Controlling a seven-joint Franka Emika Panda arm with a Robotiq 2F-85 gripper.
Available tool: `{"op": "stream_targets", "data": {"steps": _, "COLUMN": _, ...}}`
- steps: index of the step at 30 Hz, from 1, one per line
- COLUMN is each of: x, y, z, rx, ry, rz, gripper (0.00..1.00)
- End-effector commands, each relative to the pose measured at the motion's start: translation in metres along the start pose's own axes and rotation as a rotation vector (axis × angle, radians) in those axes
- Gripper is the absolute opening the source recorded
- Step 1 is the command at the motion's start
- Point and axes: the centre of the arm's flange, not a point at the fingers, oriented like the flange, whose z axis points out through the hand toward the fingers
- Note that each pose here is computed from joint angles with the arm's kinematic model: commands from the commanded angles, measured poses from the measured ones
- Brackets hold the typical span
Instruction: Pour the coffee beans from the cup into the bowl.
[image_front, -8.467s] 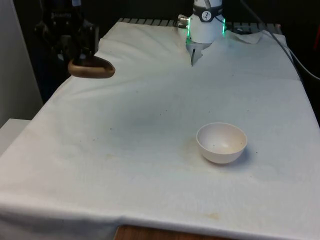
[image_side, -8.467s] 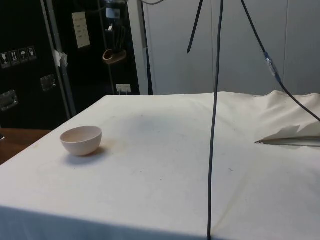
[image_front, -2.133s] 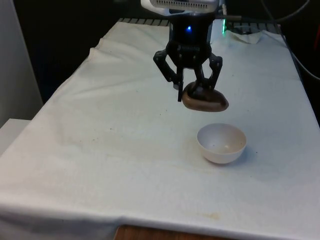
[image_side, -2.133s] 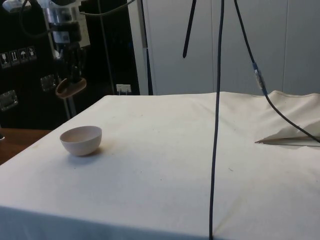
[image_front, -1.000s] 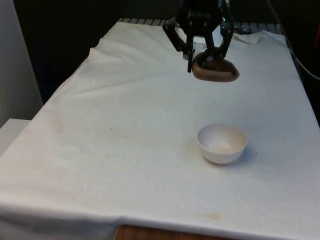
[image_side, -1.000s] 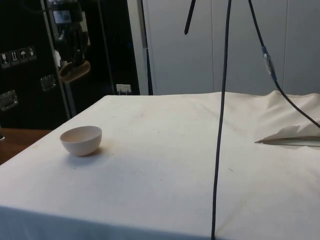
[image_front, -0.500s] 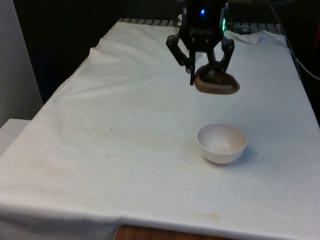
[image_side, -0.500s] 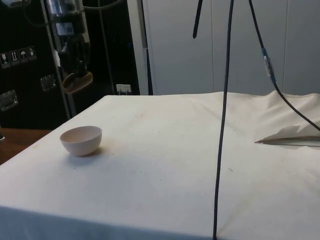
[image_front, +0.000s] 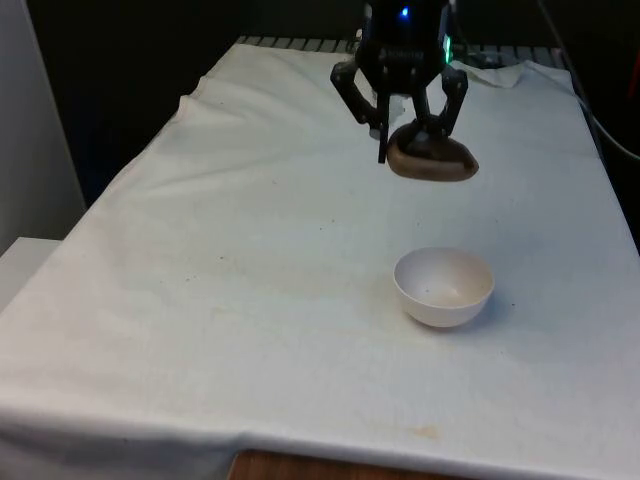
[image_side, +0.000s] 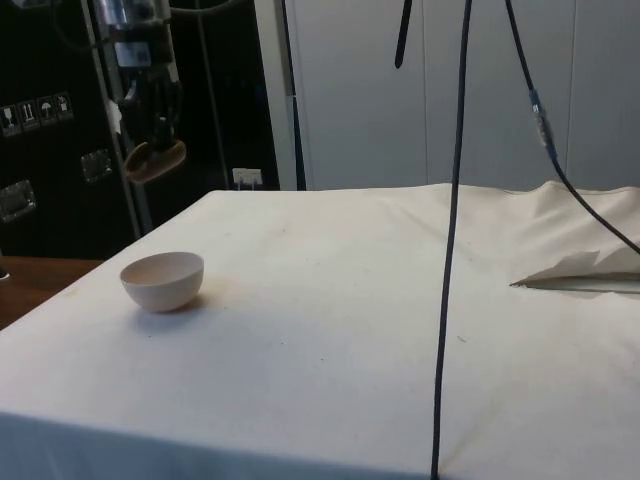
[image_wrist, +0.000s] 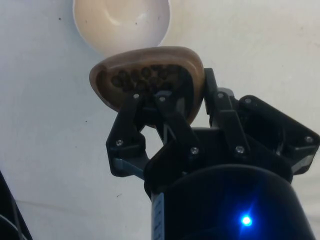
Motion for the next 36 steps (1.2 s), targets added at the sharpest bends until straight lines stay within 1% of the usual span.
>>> {"op": "stream_targets", "data": {"steps": 1, "x": -0.007, "y": 0.001, "z": -0.007, "rx": 0.0, "ry": 0.009, "rz": -0.004, "gripper": 0.01}}
{"op": "stream_targets", "data": {"steps": 2, "x": -0.001, "y": 0.0, "z": -0.003, "rx": -0.001, "ry": 0.001, "rz": -0.001, "gripper": 0.01}}
{"op": "stream_targets", "data": {"steps": 3, "x": -0.007, "y": 0.001, "z": -0.01, "rx": 0.0, "ry": 0.011, "rz": -0.005, "gripper": 0.01}}
{"op": "stream_targets", "data": {"steps": 4, "x": -0.008, "y": 0.001, "z": -0.009, "rx": 0.0, "ry": 0.012, "rz": -0.006, "gripper": 0.01}}
{"op": "stream_targets", "data": {"steps": 8, "x": -0.014, "y": -0.001, "z": 0.005, "rx": 0.002, "ry": 0.008, "rz": -0.007, "gripper": 0.01}}
{"op": "stream_targets", "data": {"steps": 11, "x": -0.019, "y": -0.002, "z": 0.014, "rx": 0.002, "ry": 0.013, "rz": -0.007, "gripper": 0.01}}
{"op": "stream_targets", "data": {"steps": 12, "x": -0.013, "y": -0.002, "z": 0.017, "rx": 0.004, "ry": -0.002, "rz": -0.006, "gripper": 0.01}}
{"op": "stream_targets", "data": {"steps": 13, "x": -0.02, "y": -0.002, "z": 0.017, "rx": 0.002, "ry": 0.014, "rz": -0.007, "gripper": 0.01}}
{"op": "stream_targets", "data": {"steps": 15, "x": -0.022, "y": -0.002, "z": 0.022, "rx": -0.001, "ry": 0.017, "rz": -0.007, "gripper": 0.01}}
{"op": "stream_targets", "data": {"steps": 19, "x": -0.024, "y": -0.003, "z": 0.029, "rx": -0.017, "ry": 0.03, "rz": -0.01, "gripper": 0.01}}
{"op": "stream_targets", "data": {"steps": 20, "x": -0.024, "y": -0.003, "z": 0.029, "rx": -0.022, "ry": 0.032, "rz": -0.011, "gripper": 0.01}}
{"op": "stream_targets", "data": {"steps": 21, "x": -0.025, "y": -0.003, "z": 0.03, "rx": -0.034, "ry": 0.036, "rz": -0.016, "gripper": 0.01}}
{"op": "stream_targets", "data": {"steps": 22, "x": -0.02, "y": -0.003, "z": 0.032, "rx": -0.025, "ry": 0.019, "rz": -0.014, "gripper": 0.01}}
{"op": "stream_targets", "data": {"steps": 23, "x": -0.025, "y": -0.003, "z": 0.03, "rx": -0.041, "ry": 0.037, "rz": -0.018, "gripper": 0.01}}
{"op": "stream_targets", "data": {"steps": 24, "x": -0.025, "y": -0.003, "z": 0.03, "rx": -0.041, "ry": 0.037, "rz": -0.018, "gripper": 0.01}}
{"op": "stream_targets", "data": {"steps": 25, "x": -0.025, "y": -0.003, "z": 0.03, "rx": -0.057, "ry": 0.04, "rz": -0.023, "gripper": 0.01}}
{"op": "stream_targets", "data": {"steps": 30, "x": -0.029, "y": -0.003, "z": 0.031, "rx": -0.097, "ry": 0.038, "rz": -0.034, "gripper": 0.01}}
{"op": "stream_targets", "data": {"steps": 31, "x": -0.03, "y": -0.005, "z": 0.031, "rx": -0.111, "ry": 0.036, "rz": -0.038, "gripper": 0.01}}
{"op": "stream_targets", "data": {"steps": 32, "x": -0.029, "y": -0.004, "z": 0.032, "rx": -0.103, "ry": 0.021, "rz": -0.038, "gripper": 0.01}}
{"op": "stream_targets", "data": {"steps": 33, "x": -0.031, "y": -0.006, "z": 0.03, "rx": -0.12, "ry": 0.036, "rz": -0.039, "gripper": 0.01}}
{"op": "stream_targets", "data": {"steps": 36, "x": -0.033, "y": -0.007, "z": 0.031, "rx": -0.145, "ry": 0.031, "rz": -0.042, "gripper": 0.01}}
